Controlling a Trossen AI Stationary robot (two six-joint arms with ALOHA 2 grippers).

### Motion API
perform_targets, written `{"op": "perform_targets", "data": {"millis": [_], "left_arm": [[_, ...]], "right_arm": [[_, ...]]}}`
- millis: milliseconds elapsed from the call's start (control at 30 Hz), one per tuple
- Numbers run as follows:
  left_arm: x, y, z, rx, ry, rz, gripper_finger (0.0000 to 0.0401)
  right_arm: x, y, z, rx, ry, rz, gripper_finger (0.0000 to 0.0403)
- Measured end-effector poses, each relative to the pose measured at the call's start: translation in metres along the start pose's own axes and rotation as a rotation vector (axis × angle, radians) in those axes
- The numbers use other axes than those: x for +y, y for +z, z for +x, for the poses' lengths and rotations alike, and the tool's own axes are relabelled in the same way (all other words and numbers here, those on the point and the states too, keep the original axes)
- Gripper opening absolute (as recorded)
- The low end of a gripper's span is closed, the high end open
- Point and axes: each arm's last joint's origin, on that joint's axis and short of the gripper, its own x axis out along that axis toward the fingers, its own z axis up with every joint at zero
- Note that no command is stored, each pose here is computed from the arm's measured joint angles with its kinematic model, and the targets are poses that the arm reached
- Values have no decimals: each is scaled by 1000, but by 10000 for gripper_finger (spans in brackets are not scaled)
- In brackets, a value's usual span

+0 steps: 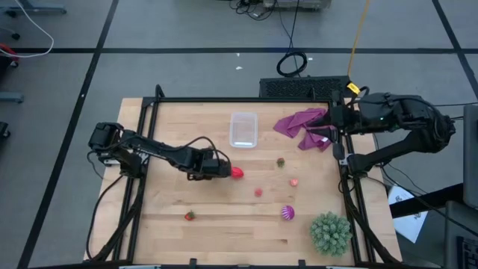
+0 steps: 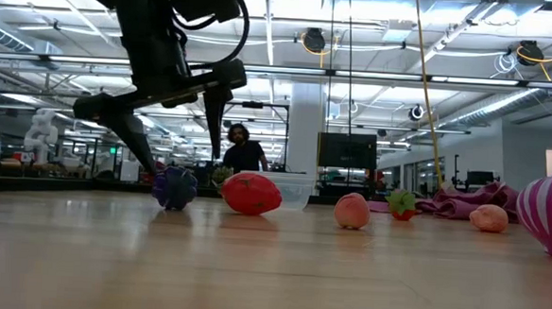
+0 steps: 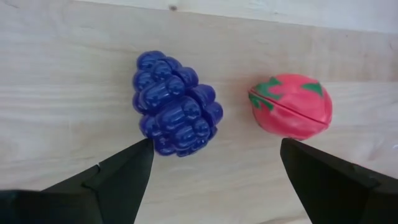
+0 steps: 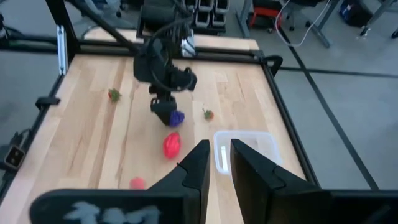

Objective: Pick and placing Produce into tupperware
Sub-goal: Put the blue grapes into the transparent bin

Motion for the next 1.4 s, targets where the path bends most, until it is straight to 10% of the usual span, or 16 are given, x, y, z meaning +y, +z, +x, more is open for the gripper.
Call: {"op": "perform_targets", "data": {"millis": [1400], "left_arm": [[8, 13, 30, -32, 153, -1, 358]], "right_arm": [[8, 3, 39, 141, 6, -84, 57]]}}
